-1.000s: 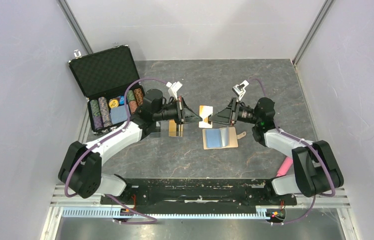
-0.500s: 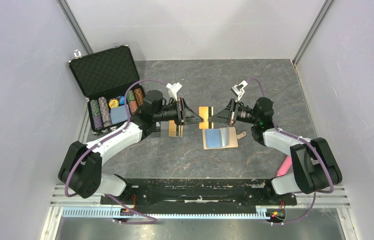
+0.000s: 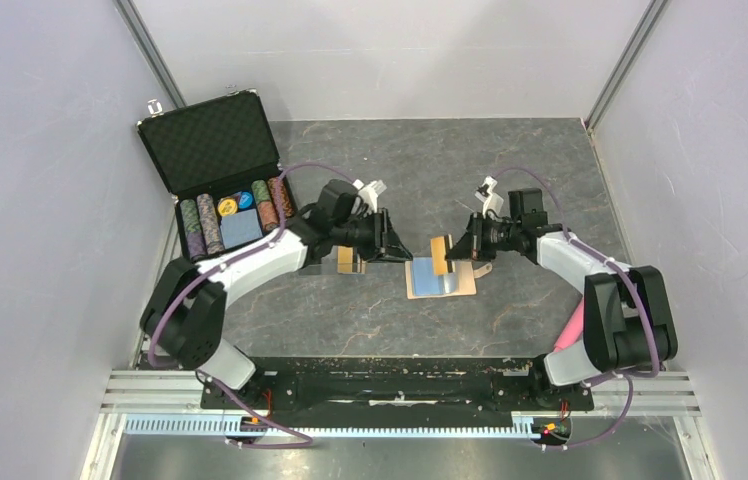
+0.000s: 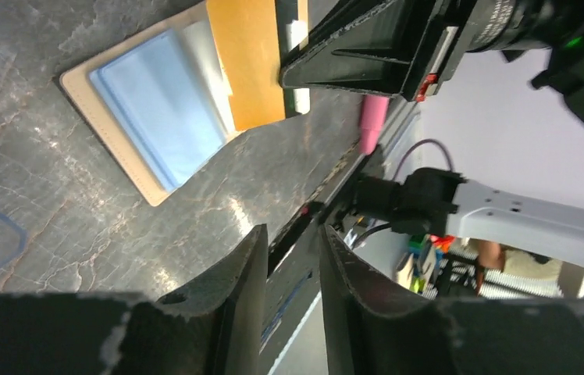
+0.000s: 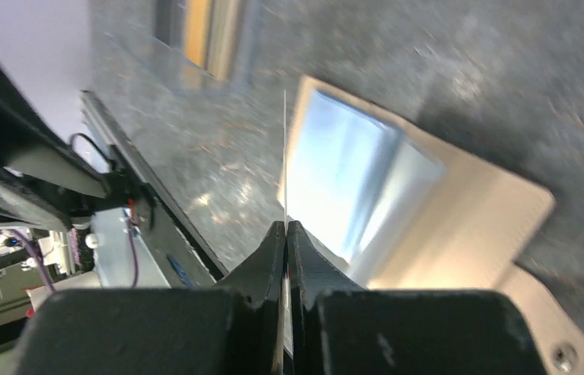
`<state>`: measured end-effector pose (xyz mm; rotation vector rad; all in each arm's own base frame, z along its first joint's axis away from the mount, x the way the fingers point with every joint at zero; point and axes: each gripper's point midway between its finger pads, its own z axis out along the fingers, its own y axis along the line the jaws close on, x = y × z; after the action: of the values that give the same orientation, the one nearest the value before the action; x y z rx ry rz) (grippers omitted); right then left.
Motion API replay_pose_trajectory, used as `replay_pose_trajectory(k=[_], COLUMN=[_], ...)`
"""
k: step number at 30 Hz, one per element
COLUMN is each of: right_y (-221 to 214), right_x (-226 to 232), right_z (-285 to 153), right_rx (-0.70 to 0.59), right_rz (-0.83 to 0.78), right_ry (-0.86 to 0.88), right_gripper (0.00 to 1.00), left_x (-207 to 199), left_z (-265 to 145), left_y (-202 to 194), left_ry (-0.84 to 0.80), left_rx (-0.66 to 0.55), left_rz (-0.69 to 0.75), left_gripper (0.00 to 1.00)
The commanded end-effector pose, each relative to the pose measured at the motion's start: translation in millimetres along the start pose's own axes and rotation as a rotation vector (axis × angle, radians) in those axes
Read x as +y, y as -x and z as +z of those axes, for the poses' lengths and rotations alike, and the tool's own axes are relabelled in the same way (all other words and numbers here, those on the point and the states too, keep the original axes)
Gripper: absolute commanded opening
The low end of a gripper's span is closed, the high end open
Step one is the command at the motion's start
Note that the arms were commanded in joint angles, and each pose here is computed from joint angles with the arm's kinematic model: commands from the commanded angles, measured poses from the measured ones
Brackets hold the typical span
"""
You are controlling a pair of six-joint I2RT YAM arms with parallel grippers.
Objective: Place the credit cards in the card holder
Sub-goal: Insert the credit card into the card holder.
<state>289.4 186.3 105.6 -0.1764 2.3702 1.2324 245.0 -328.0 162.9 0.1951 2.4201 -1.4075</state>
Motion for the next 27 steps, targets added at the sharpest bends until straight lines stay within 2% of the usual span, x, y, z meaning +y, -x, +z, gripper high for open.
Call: replay_pose_trajectory(k=[1,4,7,12,27], right_y=[-26,-32,-34,-35,-40], right_x=[-32,-41,-46,-57,-60], right_z=[-10,-11,-10,-10,0], right_rx=[0.107,0.122,0.131,0.137,0.141], right_rz=[-0.012,-0.007,-0.003,0.013,0.100], right_ry=[-0.131,-0.154,-0.164,-0.193,-0.141], right_gripper=[0.00,0.00,0.00,0.00,0.00], left_x=[22,37,47,65,112], left_z=[18,32,45,58,69], left_y=[-15,-27,-33,-35,-52], left_ry=[0.161,0.259,0.334,0.398,0.522], left_rx=[0.124,0.202,0.258,0.284,0.379], left_rz=[0.082,0.113,0.140,0.136,0.121], left_gripper=[0.35,0.30,0.21,0.13,0.06])
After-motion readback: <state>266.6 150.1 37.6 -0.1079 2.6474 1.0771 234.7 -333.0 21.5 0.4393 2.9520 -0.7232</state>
